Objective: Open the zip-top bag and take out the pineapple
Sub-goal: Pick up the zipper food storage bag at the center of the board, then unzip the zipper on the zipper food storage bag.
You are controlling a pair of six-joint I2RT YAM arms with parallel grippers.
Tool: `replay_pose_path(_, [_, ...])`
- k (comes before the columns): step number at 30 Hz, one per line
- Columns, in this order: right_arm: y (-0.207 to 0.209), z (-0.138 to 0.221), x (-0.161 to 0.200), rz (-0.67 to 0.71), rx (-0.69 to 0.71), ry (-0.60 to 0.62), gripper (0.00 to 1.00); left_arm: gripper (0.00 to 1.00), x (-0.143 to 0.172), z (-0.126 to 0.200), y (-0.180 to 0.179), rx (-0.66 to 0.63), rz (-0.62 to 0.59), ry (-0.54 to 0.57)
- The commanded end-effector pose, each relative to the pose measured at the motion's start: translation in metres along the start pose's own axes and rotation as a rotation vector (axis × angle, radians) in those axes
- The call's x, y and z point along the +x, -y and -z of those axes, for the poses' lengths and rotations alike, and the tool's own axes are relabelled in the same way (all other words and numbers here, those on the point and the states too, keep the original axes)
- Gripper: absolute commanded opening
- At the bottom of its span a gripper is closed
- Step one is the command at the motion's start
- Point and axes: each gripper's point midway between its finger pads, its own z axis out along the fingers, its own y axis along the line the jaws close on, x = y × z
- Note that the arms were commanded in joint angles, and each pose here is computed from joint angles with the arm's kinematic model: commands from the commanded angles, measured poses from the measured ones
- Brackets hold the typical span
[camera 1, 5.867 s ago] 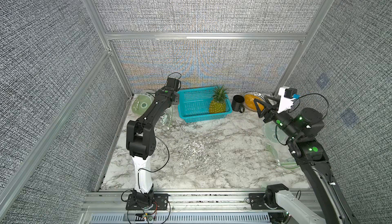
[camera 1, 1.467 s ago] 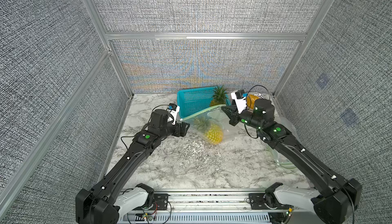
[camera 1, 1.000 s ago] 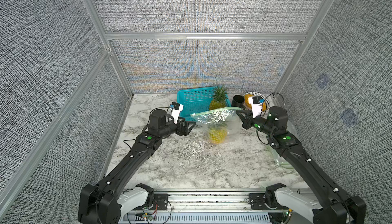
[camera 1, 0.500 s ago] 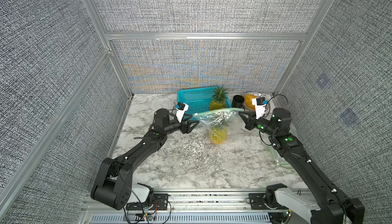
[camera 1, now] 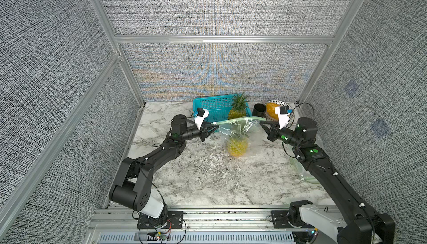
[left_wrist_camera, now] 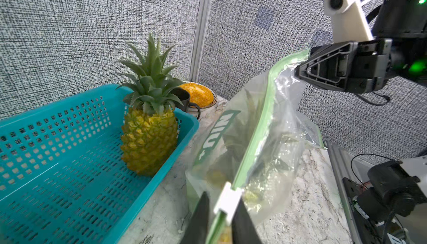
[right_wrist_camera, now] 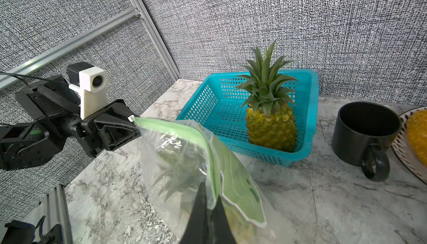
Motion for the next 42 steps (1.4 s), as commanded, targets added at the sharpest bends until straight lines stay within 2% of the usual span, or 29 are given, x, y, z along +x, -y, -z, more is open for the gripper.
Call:
replay_pose_path(1, [-0.003, 0.000, -0.005, 0.011, -0.014, 0.012, 0.00, 0.05, -0.011, 0.000, 0.014, 0.071, -0.023, 0.012])
replay_pose_path(3, [-0.003, 0.001, -0.007, 0.026, -0.008, 0.008, 0.00, 0.02, -0.014, 0.002, 0.017, 0.082, -0.026, 0.008])
replay_pose_path(4, [-0.001, 0.002, -0.007, 0.037, 0.008, 0.003, 0.07, 0.00, -0.015, 0.002, 0.019, 0.086, -0.029, 0.000])
replay_pose_path(7, [0.002, 0.010, -0.021, 0.105, 0.077, 0.006, 0.42, 0.00, -0.017, 0.004, 0.025, 0.092, -0.046, -0.037])
replay_pose_path(8, [0.003, 0.014, -0.029, 0.135, 0.105, 0.013, 0.48, 0.00, -0.016, 0.005, 0.027, 0.095, -0.051, -0.051])
replay_pose_path(13, [-0.003, 0.025, -0.070, 0.290, 0.158, 0.015, 0.57, 0.00, -0.016, 0.004, 0.036, 0.117, -0.065, -0.116])
replay_pose_path(15, [-0.017, 0.022, -0.079, 0.341, 0.089, -0.001, 0.57, 0.00, -0.015, 0.003, 0.039, 0.127, -0.063, -0.137])
replay_pose_path(19, [-0.070, 0.010, -0.080, 0.493, -0.215, -0.060, 0.57, 0.00, -0.013, 0.001, 0.040, 0.124, -0.064, -0.165])
replay_pose_path(24, [-0.114, -0.022, -0.054, 0.644, -0.418, -0.205, 0.57, 0.00, -0.014, -0.001, 0.043, 0.121, -0.068, -0.176])
replay_pose_path(29, [-0.138, -0.051, -0.024, 0.713, -0.526, -0.324, 0.56, 0.00, -0.015, -0.005, 0.045, 0.122, -0.069, -0.192])
replay_pose_path(37, [-0.147, -0.079, 0.001, 0.780, -0.588, -0.440, 0.51, 0.00, -0.017, -0.006, 0.047, 0.126, -0.078, -0.197])
replay_pose_path(42, [-0.144, -0.093, 0.015, 0.774, -0.606, -0.518, 0.41, 0.00, -0.018, -0.006, 0.048, 0.125, -0.082, -0.201])
